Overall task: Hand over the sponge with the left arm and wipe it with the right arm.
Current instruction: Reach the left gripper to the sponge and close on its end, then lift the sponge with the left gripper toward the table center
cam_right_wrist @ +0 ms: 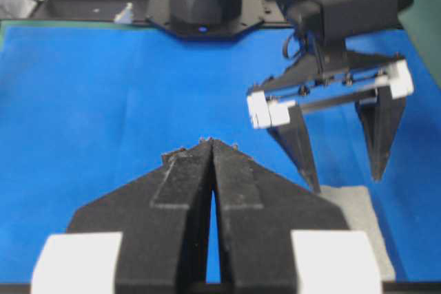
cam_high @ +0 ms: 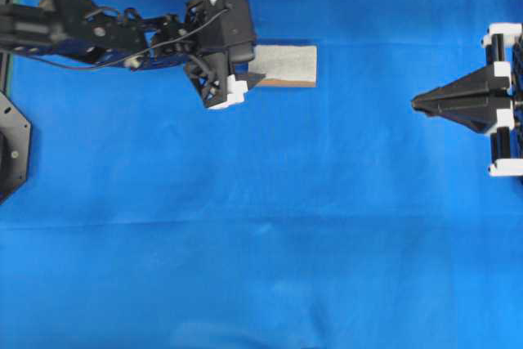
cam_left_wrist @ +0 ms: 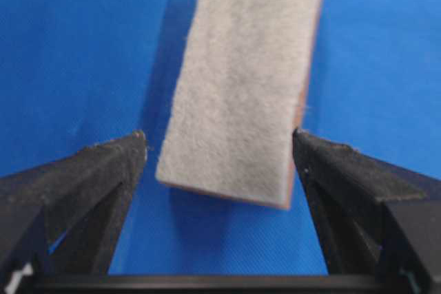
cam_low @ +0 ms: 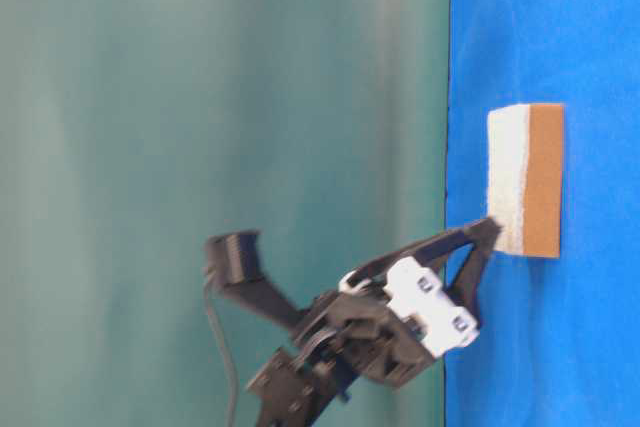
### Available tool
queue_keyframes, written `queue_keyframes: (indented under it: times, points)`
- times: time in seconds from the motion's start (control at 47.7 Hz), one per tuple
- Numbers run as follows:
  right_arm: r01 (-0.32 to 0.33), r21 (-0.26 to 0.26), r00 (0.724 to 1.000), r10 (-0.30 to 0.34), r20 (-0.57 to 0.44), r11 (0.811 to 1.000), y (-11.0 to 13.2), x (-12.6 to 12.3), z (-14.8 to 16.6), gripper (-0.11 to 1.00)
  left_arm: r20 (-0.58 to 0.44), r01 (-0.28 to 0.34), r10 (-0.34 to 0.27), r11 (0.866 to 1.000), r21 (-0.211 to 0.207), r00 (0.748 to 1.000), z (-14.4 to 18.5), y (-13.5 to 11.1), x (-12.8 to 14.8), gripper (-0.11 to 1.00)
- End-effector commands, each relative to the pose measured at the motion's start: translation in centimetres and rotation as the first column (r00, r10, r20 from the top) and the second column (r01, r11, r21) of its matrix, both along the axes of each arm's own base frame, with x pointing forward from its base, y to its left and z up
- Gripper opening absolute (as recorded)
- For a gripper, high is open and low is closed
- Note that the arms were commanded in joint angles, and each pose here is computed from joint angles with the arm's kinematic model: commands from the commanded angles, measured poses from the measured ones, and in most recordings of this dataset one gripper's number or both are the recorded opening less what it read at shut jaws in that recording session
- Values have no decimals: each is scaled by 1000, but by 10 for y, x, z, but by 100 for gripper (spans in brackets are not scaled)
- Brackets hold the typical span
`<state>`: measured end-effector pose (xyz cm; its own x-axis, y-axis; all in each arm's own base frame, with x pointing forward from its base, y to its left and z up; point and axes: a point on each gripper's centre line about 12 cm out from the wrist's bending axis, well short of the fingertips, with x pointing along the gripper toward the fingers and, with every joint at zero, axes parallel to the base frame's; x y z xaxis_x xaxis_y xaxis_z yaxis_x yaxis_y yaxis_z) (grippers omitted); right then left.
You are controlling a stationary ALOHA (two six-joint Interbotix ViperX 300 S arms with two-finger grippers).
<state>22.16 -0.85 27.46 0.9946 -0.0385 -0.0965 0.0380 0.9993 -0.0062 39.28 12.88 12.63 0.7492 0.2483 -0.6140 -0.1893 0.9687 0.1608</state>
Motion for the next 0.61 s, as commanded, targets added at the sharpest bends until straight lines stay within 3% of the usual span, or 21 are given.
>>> queue_keyframes:
  times: [0.0,0.314,0.587]
  points:
    - [11,1,1000,-11,22,1000,-2,2,8,1,8,-1,1,1000,9,1000,-1,5,8,93]
    - [27,0,1000,-27,9,1000,-6,3,5,1,-51,2,-3,1000,-8,999,-30,8,16,93]
    - [35,0,999,-35,9,999,-8,4,5,1,-58,0,0,1000,-11,998,-32,8,15,94]
